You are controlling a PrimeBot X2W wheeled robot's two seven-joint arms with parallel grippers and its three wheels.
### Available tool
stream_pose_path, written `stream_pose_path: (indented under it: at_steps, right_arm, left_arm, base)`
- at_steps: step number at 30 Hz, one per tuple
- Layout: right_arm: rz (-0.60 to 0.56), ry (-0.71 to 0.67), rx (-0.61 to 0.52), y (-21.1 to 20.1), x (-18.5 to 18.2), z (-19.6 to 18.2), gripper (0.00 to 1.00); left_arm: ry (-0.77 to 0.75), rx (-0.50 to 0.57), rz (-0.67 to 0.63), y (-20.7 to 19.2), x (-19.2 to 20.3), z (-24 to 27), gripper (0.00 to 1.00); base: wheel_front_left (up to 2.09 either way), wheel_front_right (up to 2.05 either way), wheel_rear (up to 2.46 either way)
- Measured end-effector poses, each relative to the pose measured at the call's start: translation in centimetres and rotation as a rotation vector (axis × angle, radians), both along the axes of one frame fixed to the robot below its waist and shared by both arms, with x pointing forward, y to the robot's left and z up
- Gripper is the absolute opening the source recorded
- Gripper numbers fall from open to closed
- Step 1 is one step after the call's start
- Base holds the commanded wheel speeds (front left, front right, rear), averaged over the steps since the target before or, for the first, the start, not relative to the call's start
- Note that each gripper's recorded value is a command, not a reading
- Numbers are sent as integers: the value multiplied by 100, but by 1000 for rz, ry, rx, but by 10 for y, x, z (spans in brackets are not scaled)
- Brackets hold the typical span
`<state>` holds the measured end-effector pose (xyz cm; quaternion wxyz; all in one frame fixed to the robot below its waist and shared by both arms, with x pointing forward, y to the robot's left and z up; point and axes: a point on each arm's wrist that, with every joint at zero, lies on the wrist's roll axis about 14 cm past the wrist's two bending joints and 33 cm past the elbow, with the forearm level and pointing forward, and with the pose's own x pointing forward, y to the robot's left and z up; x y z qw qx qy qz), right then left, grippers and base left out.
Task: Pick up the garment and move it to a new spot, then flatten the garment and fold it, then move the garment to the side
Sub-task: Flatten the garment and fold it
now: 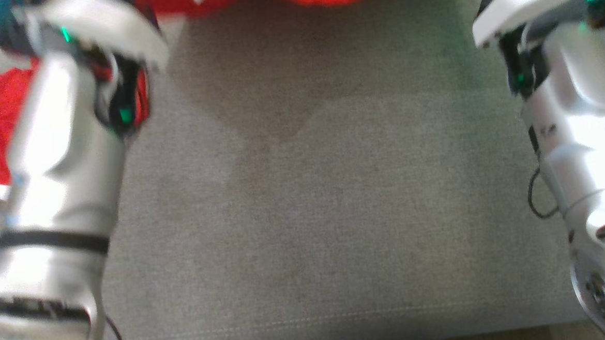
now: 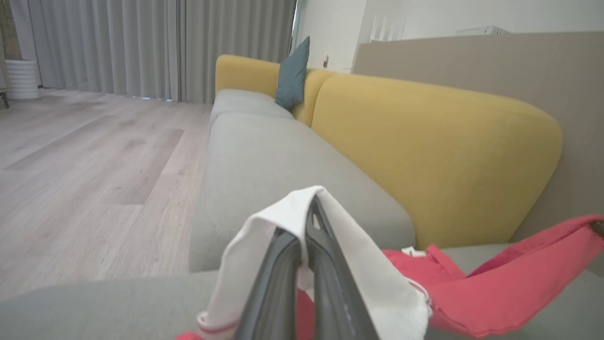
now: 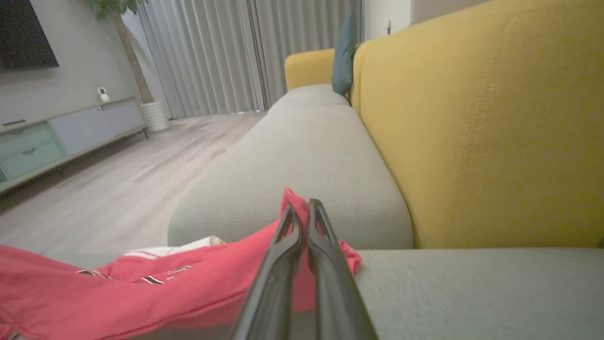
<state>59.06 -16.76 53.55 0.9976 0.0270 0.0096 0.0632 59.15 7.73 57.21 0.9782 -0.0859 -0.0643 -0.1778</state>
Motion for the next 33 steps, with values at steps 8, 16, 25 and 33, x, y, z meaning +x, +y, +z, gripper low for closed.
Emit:
stream_pose_path:
  at_steps: [8, 16, 25, 33]
  right_arm:
    - [42, 166, -75, -4, -41, -38, 0]
    - [57, 384, -179, -30, -95, -79, 0]
    - [86, 544, -230, -44, -138, -100, 0]
    - [76, 687, -249, -69, -180, -110, 0]
  left_arm:
    - [167, 95, -23, 16, -71, -73, 0]
    - [249, 133, -81, 15, -133, -97, 0]
    - [306, 168, -176, 2, -182, -106, 0]
    - [396, 211, -264, -1, -232, -116, 0]
  base:
    - [0, 0, 0]
    - [0, 0, 0]
    - [0, 0, 0]
    - [0, 0, 0]
